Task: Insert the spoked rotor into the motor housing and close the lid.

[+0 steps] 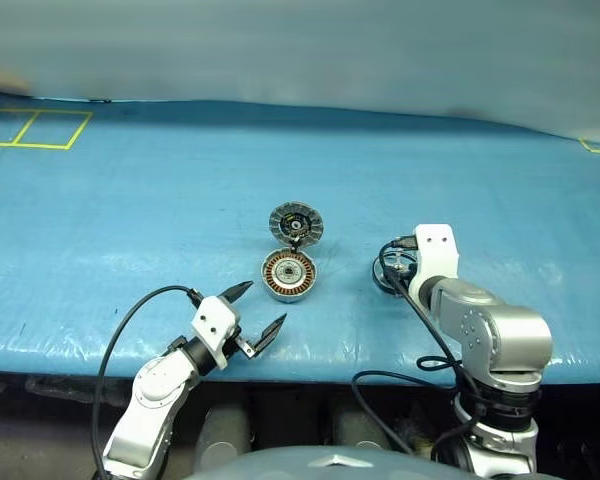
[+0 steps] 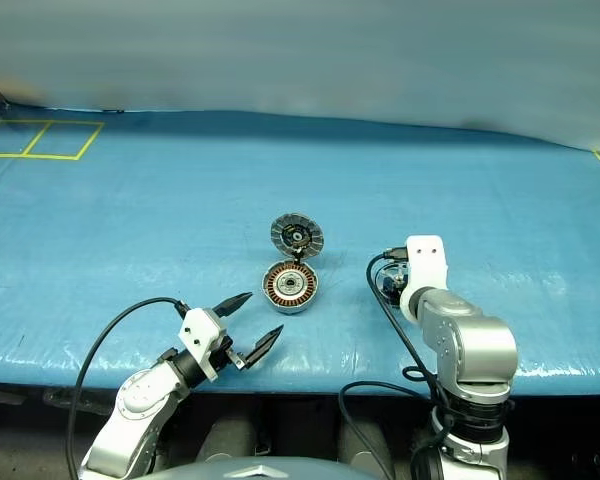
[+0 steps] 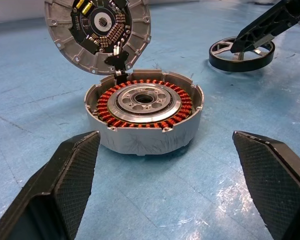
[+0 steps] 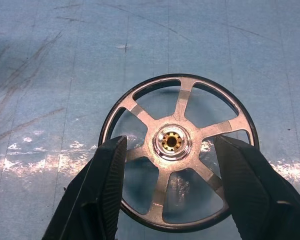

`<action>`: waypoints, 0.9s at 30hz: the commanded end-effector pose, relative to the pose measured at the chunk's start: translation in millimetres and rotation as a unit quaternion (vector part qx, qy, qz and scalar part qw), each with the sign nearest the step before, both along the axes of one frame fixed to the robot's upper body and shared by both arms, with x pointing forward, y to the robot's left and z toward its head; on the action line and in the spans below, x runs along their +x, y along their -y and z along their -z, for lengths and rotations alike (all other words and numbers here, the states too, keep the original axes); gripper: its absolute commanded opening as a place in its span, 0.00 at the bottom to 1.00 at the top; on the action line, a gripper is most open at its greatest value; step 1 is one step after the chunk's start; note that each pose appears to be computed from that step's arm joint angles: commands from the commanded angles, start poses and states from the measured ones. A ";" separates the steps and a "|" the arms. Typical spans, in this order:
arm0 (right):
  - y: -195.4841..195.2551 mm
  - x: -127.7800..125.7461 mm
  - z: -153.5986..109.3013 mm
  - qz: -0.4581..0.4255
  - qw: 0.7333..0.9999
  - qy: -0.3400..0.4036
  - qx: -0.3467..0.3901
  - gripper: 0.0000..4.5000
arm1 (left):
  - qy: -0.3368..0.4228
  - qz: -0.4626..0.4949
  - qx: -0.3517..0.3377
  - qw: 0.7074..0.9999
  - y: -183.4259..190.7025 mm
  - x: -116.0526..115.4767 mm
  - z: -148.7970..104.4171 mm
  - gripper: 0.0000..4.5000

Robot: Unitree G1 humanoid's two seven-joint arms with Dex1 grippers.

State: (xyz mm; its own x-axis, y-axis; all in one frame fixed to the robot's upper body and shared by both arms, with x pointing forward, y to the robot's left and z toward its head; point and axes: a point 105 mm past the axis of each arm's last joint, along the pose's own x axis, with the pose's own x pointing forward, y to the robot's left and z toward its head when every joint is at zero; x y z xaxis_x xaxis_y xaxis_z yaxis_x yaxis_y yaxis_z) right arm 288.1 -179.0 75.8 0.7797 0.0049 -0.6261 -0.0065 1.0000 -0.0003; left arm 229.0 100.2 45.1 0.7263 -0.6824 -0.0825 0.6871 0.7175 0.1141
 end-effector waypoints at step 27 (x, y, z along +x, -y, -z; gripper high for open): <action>-16.3 4.5 -30.1 -0.137 0.987 0.064 -0.045 0.29 | 0.016 0.004 0.001 1.000 -2.2 0.4 -7.6 1.00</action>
State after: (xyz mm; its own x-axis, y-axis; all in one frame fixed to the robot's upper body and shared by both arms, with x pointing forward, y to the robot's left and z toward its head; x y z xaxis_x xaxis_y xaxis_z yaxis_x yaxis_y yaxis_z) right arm 289.6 -178.2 81.6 0.7929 0.0759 -0.6045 -0.1797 0.9772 -0.1130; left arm 228.6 102.5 44.4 0.7250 -0.6827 -0.0912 0.6886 0.7150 0.1207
